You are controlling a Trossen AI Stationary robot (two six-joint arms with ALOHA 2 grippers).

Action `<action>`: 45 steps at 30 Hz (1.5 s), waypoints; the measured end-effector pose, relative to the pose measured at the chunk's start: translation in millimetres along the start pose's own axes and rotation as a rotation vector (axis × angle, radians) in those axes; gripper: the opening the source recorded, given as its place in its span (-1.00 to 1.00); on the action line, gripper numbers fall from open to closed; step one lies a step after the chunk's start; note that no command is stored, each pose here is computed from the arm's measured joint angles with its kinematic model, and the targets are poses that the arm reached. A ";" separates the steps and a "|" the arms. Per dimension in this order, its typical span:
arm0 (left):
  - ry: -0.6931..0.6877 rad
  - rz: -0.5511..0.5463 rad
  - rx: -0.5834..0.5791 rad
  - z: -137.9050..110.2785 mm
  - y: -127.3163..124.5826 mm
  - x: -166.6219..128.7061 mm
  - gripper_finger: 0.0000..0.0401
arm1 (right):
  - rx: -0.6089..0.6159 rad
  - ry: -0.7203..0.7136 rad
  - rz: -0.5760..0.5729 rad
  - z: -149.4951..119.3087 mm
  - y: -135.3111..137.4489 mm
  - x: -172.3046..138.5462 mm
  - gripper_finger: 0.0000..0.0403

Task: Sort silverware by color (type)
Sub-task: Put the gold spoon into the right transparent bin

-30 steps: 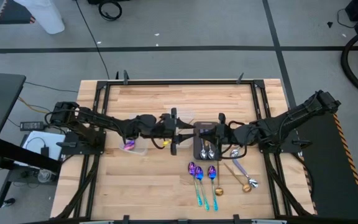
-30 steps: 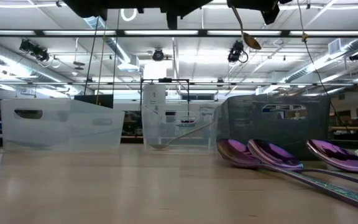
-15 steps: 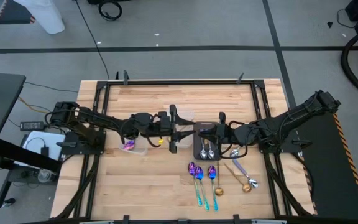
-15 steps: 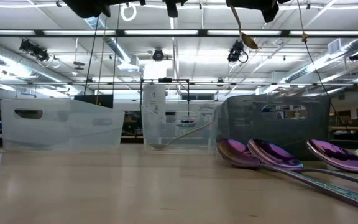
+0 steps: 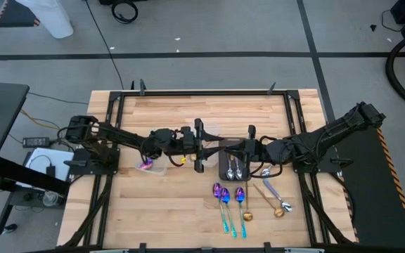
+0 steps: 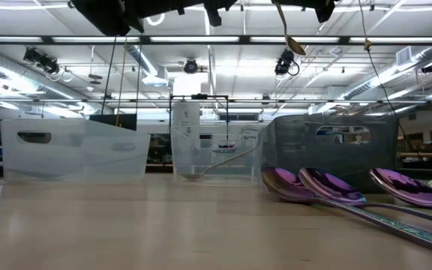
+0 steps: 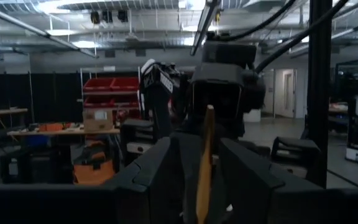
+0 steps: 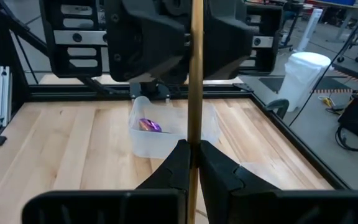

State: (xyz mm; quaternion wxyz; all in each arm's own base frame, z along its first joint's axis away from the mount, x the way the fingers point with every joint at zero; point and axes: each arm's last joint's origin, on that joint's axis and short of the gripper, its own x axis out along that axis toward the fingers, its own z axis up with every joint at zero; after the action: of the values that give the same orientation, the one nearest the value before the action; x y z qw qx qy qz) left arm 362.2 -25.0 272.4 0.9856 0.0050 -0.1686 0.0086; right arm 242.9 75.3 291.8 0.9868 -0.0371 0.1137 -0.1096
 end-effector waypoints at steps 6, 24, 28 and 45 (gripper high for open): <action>-0.006 -0.007 0.001 -10.2 -0.4 1.7 -0.28 | -0.014 -0.009 -0.005 0.9 -0.1 0.0 -0.85; -0.041 -0.037 0.052 -24.7 -2.4 8.3 -0.40 | -0.006 -0.020 0.006 2.7 -4.7 3.1 -0.85; -0.010 -0.038 0.059 -27.6 -2.5 8.6 -0.66 | -0.014 -0.020 0.007 2.6 -4.8 3.3 -0.85; 0.056 -0.003 0.007 -32.8 14.8 9.6 -0.88 | 0.065 0.006 -0.054 -0.7 -6.7 3.5 -0.53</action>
State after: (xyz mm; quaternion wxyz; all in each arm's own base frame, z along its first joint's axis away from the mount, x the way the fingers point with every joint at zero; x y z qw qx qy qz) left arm 381.9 -9.6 244.7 0.9899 0.0082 -0.1411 0.0080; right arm 244.7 67.9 291.0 0.9837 -0.0077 0.1122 -0.1401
